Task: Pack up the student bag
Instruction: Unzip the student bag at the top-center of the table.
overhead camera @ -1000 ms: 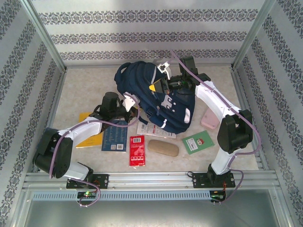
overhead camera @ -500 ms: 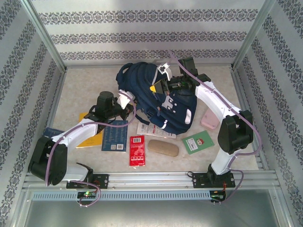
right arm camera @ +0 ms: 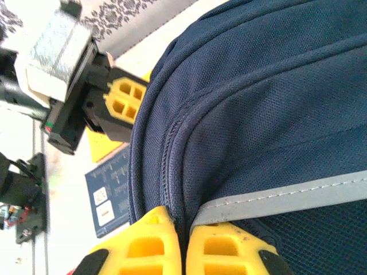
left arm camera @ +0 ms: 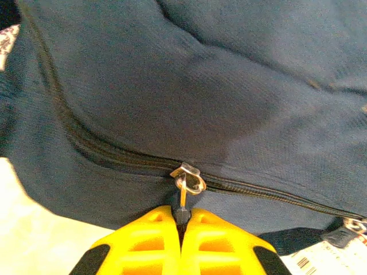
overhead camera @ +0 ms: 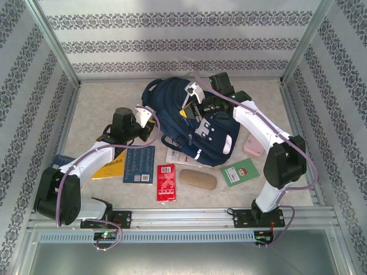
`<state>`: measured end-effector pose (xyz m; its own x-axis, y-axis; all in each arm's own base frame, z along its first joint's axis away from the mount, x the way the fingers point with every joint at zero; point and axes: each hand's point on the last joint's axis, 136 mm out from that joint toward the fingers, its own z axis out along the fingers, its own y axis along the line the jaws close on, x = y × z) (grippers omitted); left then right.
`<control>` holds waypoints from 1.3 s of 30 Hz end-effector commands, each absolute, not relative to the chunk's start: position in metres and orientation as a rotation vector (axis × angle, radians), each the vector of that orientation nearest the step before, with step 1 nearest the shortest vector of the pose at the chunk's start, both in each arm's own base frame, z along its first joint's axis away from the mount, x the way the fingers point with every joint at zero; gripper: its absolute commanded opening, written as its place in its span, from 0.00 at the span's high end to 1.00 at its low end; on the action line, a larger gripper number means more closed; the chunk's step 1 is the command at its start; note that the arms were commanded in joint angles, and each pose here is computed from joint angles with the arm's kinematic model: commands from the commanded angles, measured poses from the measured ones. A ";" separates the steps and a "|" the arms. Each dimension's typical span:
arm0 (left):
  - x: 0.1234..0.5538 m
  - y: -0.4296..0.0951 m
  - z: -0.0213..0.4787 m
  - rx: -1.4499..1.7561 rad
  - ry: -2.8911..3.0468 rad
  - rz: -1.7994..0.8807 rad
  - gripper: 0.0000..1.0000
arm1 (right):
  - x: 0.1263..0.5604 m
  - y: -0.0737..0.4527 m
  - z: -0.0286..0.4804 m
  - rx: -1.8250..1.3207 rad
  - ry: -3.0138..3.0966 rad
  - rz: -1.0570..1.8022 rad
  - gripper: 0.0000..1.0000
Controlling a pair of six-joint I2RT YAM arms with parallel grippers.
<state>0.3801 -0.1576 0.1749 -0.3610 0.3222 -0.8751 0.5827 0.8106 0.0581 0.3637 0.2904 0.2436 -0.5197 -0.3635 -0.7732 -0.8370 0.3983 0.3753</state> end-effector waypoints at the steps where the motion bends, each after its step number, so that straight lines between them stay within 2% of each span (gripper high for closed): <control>1: 0.397 -0.130 0.182 0.537 2.036 -0.234 1.00 | 0.355 0.286 0.259 -1.098 2.012 0.921 1.00; 7: 0.403 -0.119 0.179 0.444 2.105 -0.259 1.00 | 0.383 0.271 0.245 -0.994 2.093 0.714 0.98; 8: 0.403 -0.123 0.180 0.434 2.107 -0.297 1.00 | 0.385 0.273 0.247 -0.969 2.095 0.703 0.80; 9: 0.404 -0.126 0.182 0.416 2.106 -0.337 1.00 | 0.386 0.276 0.249 -0.945 2.089 0.691 0.70; 13: 0.403 -0.136 0.186 0.367 2.119 -0.444 1.00 | 0.379 0.284 0.256 -0.870 2.075 0.631 0.60; 16: 0.400 -0.144 0.186 0.358 2.136 -0.497 1.00 | 0.370 0.277 0.256 -0.737 2.120 0.626 0.66; 19: 0.396 -0.147 0.181 0.349 2.176 -0.509 1.00 | 0.346 0.275 0.243 -0.625 2.202 0.630 0.82; 21: 0.397 -0.147 0.180 0.315 2.207 -0.514 1.00 | 0.320 0.275 0.219 -0.629 2.282 0.577 0.98; 22: 0.397 -0.147 0.180 0.300 2.220 -0.518 1.00 | 0.303 0.280 0.210 -0.674 2.298 0.576 1.00; 27: 0.403 -0.149 0.183 0.204 2.310 -0.550 1.00 | 0.243 0.287 0.155 -0.644 2.430 0.652 1.00; 32: 0.404 -0.152 0.192 0.178 2.284 -0.569 1.00 | 0.230 0.281 0.092 -0.577 2.656 0.553 1.00; 35: 0.403 -0.156 0.196 0.177 2.289 -0.594 1.00 | 0.239 0.271 0.066 -0.521 2.710 0.420 1.00; 39: 0.401 -0.160 0.198 0.175 2.289 -0.619 1.00 | 0.288 0.232 0.058 -0.305 2.696 0.086 1.00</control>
